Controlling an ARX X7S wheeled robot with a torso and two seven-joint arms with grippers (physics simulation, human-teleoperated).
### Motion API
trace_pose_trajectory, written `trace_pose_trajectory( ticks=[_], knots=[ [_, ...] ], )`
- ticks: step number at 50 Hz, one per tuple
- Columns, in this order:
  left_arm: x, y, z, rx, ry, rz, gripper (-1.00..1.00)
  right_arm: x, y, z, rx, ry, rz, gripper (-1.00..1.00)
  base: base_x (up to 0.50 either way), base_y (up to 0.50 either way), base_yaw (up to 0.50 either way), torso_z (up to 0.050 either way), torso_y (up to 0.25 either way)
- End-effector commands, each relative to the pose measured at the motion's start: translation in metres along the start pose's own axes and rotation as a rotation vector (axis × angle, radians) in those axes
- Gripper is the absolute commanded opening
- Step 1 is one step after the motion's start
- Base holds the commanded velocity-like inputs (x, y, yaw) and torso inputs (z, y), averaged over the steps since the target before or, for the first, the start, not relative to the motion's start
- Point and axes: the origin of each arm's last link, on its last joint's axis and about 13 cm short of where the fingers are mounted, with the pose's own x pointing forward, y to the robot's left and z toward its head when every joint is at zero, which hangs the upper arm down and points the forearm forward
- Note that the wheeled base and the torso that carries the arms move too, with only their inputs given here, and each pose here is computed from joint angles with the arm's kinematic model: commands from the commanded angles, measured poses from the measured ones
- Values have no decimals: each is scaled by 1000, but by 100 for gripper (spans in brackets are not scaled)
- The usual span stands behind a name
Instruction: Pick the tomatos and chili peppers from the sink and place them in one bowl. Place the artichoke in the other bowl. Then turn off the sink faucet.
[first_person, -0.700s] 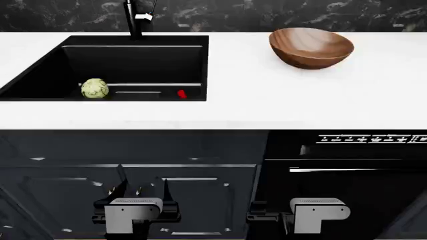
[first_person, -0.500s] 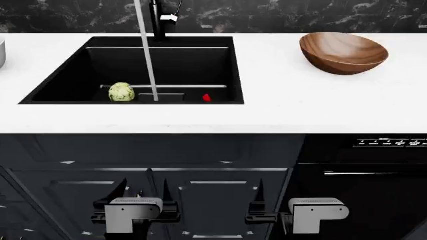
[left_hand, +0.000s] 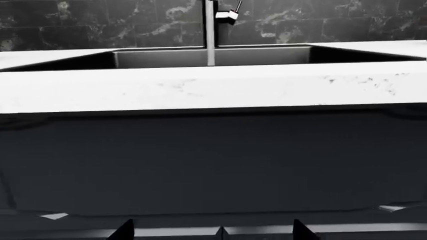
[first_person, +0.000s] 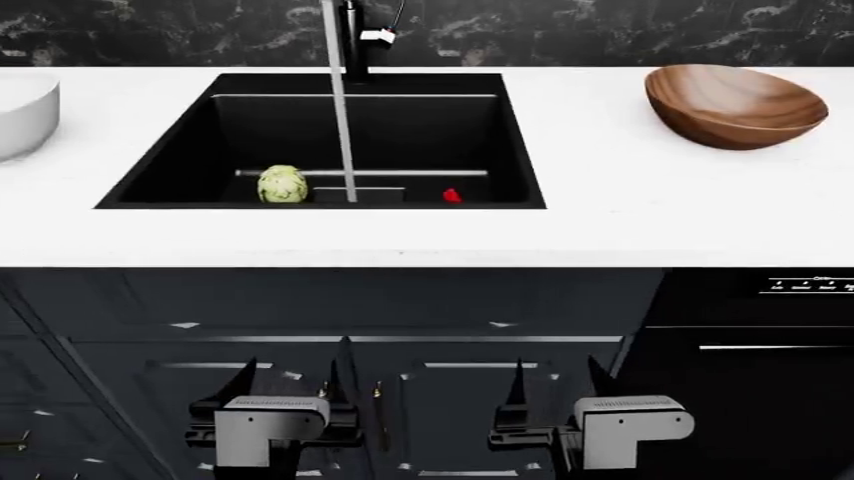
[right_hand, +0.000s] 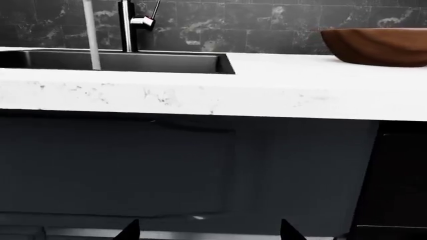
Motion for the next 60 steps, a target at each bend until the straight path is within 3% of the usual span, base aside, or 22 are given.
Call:
trace_pose_trajectory(
  ticks=[1, 14, 23, 36, 42, 60],
  knots=[
    [0, 1, -1, 8, 10, 8, 100, 1, 1, -1, 2, 1, 10, 100, 0, 500, 0, 0, 0],
    [-1, 0, -1, 13, 9, -2, 100, 2, 0, -2, -2, 12, 2, 100, 19, 500, 0, 0, 0],
    [-1, -1, -1, 23, 10, -5, 100, 1, 0, -3, 1, 11, -2, 100, 359, 348, 0, 0, 0],
    [0, 0, 1, -7, 26, -6, 100, 1, 0, -3, -1, 19, -23, 100, 42, 16, 0, 0, 0],
    [0, 2, -1, 29, 32, 1, 100, 1, -1, -3, 3, 22, -27, 100, 0, 0, 0, 0, 0],
    [0, 4, 1, 20, -5, 18, 100, 1, 0, -3, 0, 31, -18, 100, 0, 0, 0, 8, 0]
  ],
)
